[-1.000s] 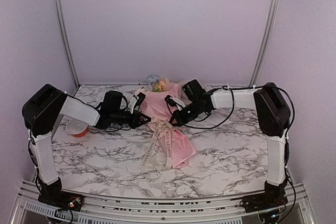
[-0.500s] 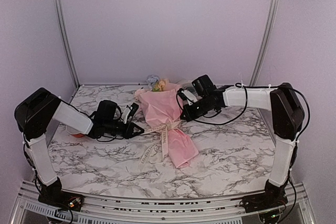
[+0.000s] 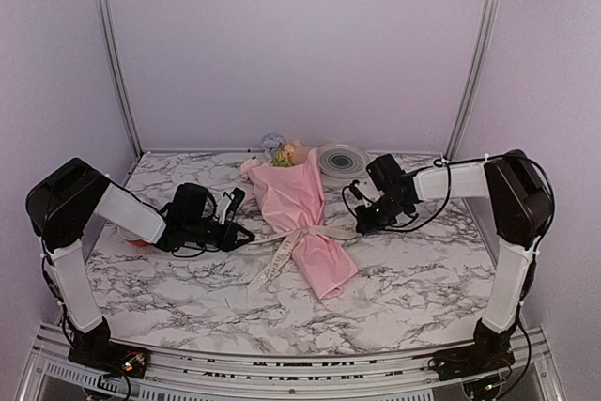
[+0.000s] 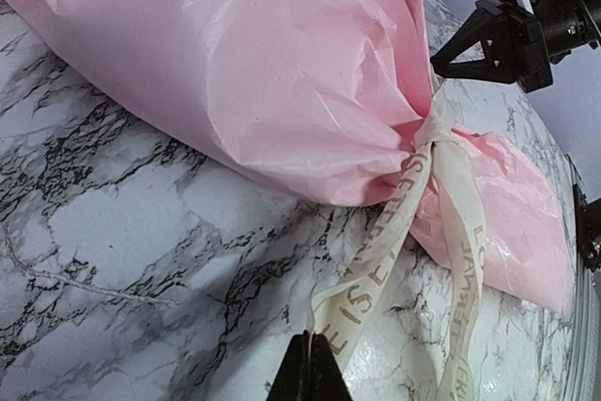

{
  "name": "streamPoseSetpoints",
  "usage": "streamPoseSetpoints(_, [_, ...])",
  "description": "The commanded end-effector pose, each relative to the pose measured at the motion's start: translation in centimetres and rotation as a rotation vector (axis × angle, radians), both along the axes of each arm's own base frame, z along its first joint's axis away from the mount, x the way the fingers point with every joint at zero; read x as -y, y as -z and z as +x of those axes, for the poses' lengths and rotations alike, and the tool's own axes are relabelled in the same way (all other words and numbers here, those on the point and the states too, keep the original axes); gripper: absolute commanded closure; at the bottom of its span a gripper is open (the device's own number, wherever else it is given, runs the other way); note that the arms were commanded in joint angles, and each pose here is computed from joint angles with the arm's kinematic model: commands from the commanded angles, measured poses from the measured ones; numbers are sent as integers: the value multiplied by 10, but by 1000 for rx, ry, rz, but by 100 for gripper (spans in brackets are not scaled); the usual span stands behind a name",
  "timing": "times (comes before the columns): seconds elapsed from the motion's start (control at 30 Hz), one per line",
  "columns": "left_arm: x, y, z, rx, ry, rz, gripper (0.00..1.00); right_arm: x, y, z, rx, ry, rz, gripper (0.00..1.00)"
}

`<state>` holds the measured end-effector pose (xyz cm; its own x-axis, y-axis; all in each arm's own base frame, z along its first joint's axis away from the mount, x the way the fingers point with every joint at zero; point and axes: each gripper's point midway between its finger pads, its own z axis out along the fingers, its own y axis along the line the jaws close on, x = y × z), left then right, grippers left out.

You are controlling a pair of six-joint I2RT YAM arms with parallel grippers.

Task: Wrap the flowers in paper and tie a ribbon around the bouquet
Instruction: Tie the half-tied ribbon around the folded bouquet.

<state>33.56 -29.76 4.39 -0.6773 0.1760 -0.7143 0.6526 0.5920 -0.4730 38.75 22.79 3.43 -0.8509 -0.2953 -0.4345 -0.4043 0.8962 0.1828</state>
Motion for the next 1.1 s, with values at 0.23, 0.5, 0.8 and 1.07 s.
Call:
streamPoseSetpoints(0.23, [-26,23,11,-48,-107,84,100,48,10,4,-6,128,-28,100])
streamPoseSetpoints(0.5, [-41,27,14,-47,-147,124,100,74,14,7,-14,189,-72,100])
streamPoseSetpoints(0.8, [-47,32,11,-55,-159,148,100,73,24,-3,-58,197,-19,100])
streamPoseSetpoints(1.07, [-61,37,8,-59,-181,181,100,81,29,-2,-64,212,-70,100])
